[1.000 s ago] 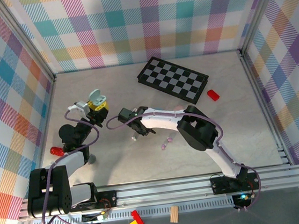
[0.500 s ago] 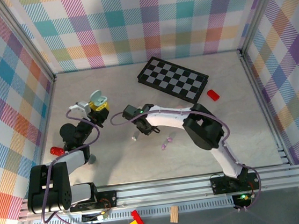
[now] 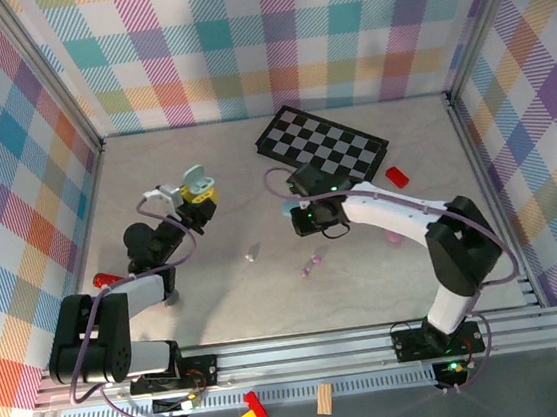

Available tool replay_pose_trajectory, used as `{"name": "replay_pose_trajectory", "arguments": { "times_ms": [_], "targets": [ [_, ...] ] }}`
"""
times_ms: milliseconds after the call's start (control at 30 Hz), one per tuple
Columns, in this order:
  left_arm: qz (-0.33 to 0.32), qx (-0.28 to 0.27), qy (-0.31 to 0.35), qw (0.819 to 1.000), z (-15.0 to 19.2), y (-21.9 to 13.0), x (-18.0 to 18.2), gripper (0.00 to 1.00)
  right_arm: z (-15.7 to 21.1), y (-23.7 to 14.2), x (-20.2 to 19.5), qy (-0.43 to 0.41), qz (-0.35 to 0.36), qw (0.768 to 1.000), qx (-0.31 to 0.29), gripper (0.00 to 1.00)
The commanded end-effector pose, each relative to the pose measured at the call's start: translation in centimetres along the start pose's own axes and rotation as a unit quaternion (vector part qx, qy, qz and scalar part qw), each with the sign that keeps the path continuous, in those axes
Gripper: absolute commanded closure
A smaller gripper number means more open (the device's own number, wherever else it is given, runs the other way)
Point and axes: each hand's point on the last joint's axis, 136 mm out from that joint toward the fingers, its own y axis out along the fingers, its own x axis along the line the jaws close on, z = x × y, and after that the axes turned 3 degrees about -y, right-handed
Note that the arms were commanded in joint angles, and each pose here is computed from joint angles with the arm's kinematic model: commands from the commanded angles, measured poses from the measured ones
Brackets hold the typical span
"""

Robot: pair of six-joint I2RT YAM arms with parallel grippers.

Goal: Insert wireless bluetooth earbuds into charging case

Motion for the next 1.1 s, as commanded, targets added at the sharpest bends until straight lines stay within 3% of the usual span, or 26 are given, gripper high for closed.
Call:
{"name": "replay_pose_trajectory", "arguments": {
  "times_ms": [0,467,1067],
  "targets": [
    [0.028,-0.019,0.036,0.999,-1.1,1.4,-1.9,1.0,-0.3,-2.0,1.7,0.066,-0.121,0.99,-0.013,0.79],
    [0.124,0.025,0.067,0.99,2.6,5.4,-9.7,1.0,-0.4,-9.1,-0.4,0.183,-0.281,0.94,-0.068,0.8],
    [0.186,0.034,0.114,0.975,6.9,9.3,-15.6,1.0,-2.8,-16.0,1.9,0.179,-0.345,0.911,-0.136,0.8]
  ]
}}
